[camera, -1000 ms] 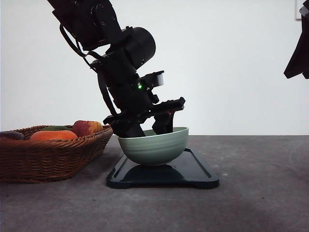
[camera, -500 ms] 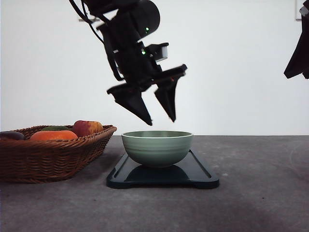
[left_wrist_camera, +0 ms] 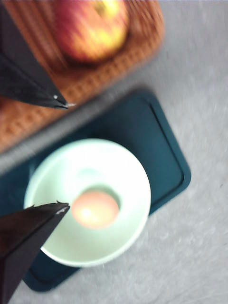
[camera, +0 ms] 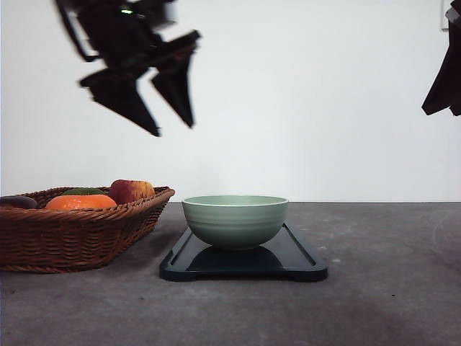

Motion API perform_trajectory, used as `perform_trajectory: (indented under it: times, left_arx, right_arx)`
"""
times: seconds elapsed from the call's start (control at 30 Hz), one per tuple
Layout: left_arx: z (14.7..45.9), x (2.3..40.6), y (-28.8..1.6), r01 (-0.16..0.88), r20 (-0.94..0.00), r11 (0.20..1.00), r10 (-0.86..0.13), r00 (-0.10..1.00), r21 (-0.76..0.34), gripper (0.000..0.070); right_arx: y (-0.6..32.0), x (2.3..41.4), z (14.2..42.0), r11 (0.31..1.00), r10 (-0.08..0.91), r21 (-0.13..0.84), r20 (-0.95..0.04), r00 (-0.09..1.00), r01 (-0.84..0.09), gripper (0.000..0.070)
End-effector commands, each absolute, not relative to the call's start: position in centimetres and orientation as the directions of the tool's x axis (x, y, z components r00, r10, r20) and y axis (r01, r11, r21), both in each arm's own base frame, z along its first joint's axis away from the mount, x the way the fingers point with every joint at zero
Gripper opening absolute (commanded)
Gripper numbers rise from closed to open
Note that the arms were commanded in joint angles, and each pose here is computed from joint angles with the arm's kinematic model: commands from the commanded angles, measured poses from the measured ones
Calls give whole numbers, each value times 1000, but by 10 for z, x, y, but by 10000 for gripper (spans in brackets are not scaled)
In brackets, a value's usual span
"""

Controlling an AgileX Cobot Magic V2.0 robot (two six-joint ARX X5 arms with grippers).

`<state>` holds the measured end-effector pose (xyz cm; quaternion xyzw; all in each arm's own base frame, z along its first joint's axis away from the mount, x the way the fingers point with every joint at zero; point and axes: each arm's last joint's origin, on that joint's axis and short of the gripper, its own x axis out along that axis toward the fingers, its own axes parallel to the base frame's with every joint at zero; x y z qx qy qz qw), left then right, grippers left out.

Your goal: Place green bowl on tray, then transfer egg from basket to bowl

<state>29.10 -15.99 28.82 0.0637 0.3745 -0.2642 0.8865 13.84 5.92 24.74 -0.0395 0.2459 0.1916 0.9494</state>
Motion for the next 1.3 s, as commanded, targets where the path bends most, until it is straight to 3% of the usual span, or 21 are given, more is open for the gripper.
perform_trajectory:
  times: [0.0, 0.43, 0.73, 0.87, 0.9, 0.93, 1.0, 1.27]
  left_arx:
    - [285, 283, -149, 508, -674, 858, -419, 608, -76, 389]
    - [251, 202, -70, 371, -628, 926, -332, 703, -75, 389]
    - [236, 168, -47, 268, -590, 954, -294, 752, -133, 389]
    - [237, 167, -46, 269, -592, 953, -297, 749, -137, 383]
    - [236, 166, -46, 275, -598, 951, -303, 742, -140, 323]
    - [235, 165, -47, 284, -605, 948, -311, 733, -142, 153]
    - [235, 165, -47, 288, -608, 946, -319, 727, -152, 26]
    - [235, 165, -47, 288, -610, 946, -318, 726, -151, 0]
  right_arx:
    - [60, 139, 248, 921, 349, 16, -475, 808, -389, 255]
    - [60, 139, 248, 919, 354, 19, -477, 804, -394, 255]
    - [61, 139, 248, 916, 360, 21, -478, 801, -399, 256]
    - [60, 138, 246, 916, 357, 19, -495, 792, -400, 258]
    - [60, 138, 246, 916, 355, 19, -500, 790, -400, 235]
    - [60, 137, 245, 917, 353, 19, -506, 787, -399, 163]
    - [60, 137, 245, 917, 352, 18, -508, 786, -399, 3]
    - [60, 136, 246, 914, 361, 25, -502, 786, -404, 17]
